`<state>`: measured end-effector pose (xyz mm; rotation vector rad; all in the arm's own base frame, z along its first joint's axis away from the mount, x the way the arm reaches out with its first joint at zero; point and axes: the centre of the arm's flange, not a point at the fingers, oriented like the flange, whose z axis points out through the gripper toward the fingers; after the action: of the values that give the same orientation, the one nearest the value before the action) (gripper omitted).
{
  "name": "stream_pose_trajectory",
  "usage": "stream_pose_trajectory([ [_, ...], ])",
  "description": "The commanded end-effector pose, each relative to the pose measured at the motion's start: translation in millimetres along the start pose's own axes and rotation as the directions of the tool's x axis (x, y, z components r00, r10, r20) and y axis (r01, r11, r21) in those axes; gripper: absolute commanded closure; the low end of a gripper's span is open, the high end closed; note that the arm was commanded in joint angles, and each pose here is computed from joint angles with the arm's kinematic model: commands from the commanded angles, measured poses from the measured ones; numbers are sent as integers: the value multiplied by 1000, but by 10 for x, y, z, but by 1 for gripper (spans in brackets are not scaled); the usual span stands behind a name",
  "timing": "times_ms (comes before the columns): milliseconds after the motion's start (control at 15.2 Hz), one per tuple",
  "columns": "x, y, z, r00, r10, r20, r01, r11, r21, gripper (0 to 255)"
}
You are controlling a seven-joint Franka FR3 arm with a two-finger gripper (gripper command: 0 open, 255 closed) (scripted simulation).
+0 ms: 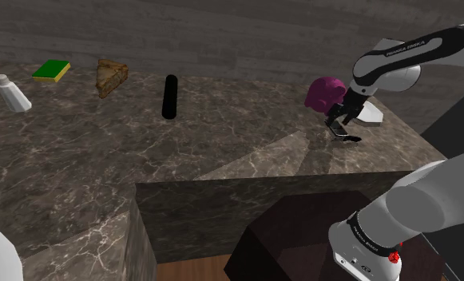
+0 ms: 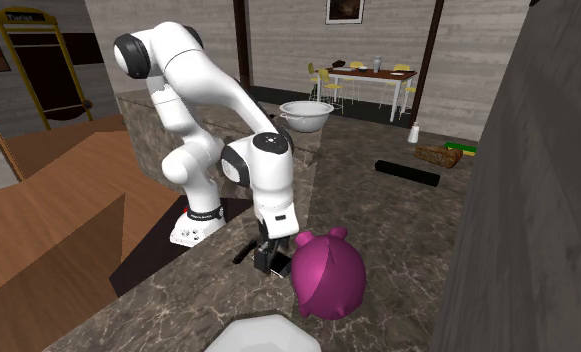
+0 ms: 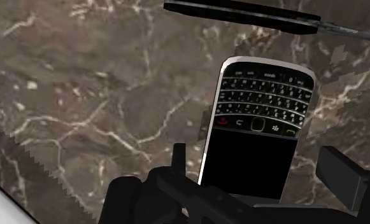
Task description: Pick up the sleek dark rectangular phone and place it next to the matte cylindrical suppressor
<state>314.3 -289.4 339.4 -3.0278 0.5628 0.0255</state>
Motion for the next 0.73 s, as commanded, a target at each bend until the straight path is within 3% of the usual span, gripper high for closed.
stream_pose_trajectory([
  [0, -7, 0, 88, 1000, 0, -1, 0, 1000, 0, 0],
  [528, -7, 0, 88, 1000, 0, 0, 0, 1000, 0, 0],
  [594, -7, 0, 88, 1000, 0, 0, 0, 1000, 0, 255],
  [660, -7, 0, 88, 1000, 0, 0, 0, 1000, 0, 255],
])
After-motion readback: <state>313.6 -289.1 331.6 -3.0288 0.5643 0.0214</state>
